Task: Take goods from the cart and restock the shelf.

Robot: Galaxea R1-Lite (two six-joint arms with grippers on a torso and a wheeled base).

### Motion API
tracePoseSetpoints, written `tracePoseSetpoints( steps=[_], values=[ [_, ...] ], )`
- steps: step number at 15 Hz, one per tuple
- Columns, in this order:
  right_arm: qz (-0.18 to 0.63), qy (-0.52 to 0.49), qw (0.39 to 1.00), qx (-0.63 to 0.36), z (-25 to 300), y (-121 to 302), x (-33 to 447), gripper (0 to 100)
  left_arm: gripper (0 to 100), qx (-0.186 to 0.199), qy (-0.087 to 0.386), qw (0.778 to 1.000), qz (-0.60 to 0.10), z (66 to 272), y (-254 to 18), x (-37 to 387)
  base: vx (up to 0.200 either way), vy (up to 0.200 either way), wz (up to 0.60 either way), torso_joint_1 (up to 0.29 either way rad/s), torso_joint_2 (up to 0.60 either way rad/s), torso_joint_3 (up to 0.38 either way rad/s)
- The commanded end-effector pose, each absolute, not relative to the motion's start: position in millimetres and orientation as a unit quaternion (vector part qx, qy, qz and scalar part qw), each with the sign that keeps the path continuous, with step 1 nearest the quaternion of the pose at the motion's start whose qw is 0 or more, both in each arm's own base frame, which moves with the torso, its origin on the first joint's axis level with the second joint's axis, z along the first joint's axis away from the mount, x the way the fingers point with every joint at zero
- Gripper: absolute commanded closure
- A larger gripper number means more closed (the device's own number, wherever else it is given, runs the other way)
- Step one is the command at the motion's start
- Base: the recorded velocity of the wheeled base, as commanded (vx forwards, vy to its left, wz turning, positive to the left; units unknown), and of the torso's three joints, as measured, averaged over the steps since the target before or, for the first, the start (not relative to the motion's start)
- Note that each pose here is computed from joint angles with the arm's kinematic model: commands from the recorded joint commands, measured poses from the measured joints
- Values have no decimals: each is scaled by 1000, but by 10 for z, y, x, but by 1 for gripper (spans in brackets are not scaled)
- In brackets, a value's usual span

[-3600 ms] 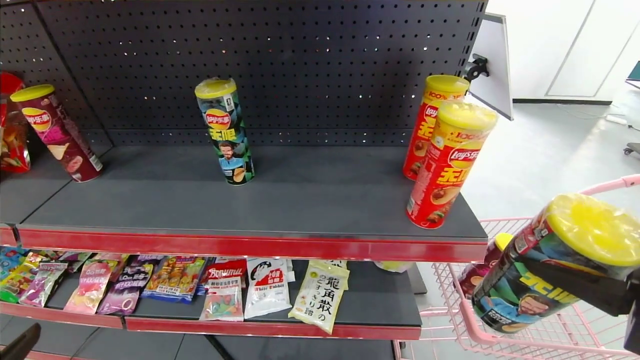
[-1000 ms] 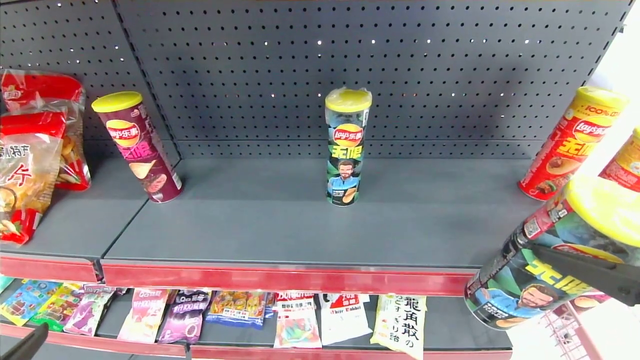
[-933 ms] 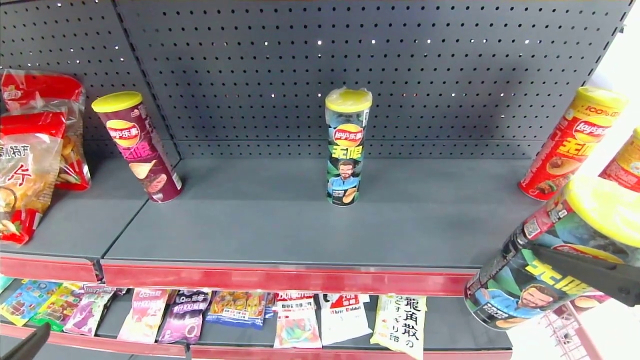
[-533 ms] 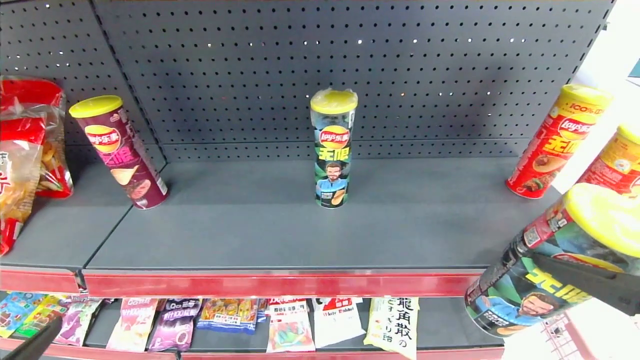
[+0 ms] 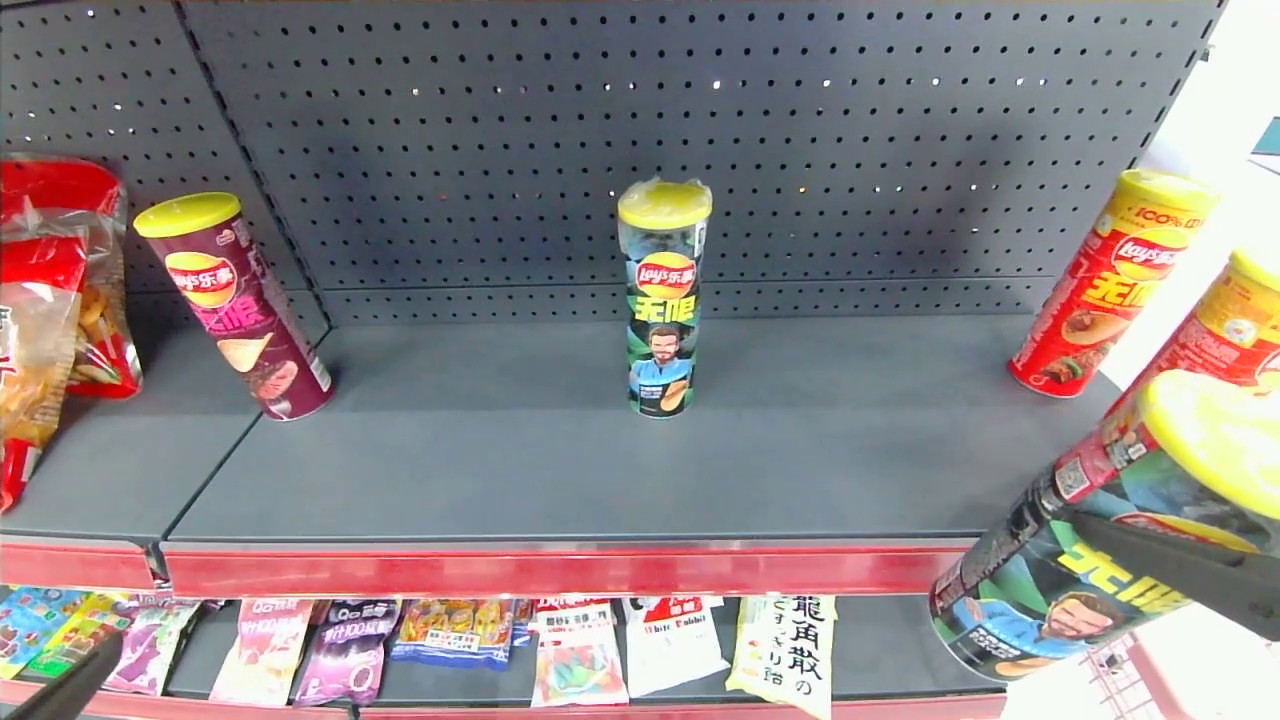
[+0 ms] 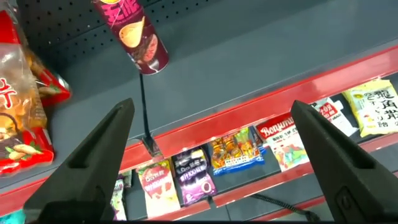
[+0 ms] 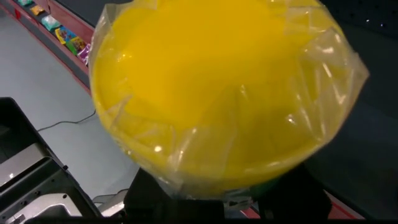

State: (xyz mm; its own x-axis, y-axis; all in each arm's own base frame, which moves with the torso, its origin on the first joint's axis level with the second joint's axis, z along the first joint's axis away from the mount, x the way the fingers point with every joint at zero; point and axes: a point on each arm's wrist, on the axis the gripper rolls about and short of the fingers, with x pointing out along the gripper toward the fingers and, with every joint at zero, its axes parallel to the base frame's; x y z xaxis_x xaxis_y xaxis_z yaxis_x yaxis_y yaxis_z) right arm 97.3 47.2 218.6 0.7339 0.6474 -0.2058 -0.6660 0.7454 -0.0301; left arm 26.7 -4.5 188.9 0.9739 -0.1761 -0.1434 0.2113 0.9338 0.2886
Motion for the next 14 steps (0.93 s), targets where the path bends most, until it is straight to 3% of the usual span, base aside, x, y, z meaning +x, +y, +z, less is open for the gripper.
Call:
tracePoseSetpoints(
  steps=[1,5,10,14],
  values=[
    [353,86,931,-48,2197,463,951,100,0,153,58,982,-99,1880,-45,267,200,0,0,-12,2,2],
    [349,103,931,-31,2131,452,936,100,0,152,40,981,-116,2025,-57,293,50,0,0,-1,-2,3],
    [352,85,931,-35,2124,409,814,100,0,144,52,969,-193,2031,-102,384,0,0,0,0,0,0],
    [351,81,932,-34,2113,391,767,100,0,95,83,944,-306,2192,-221,687,0,0,0,0,0,0]
  ],
)
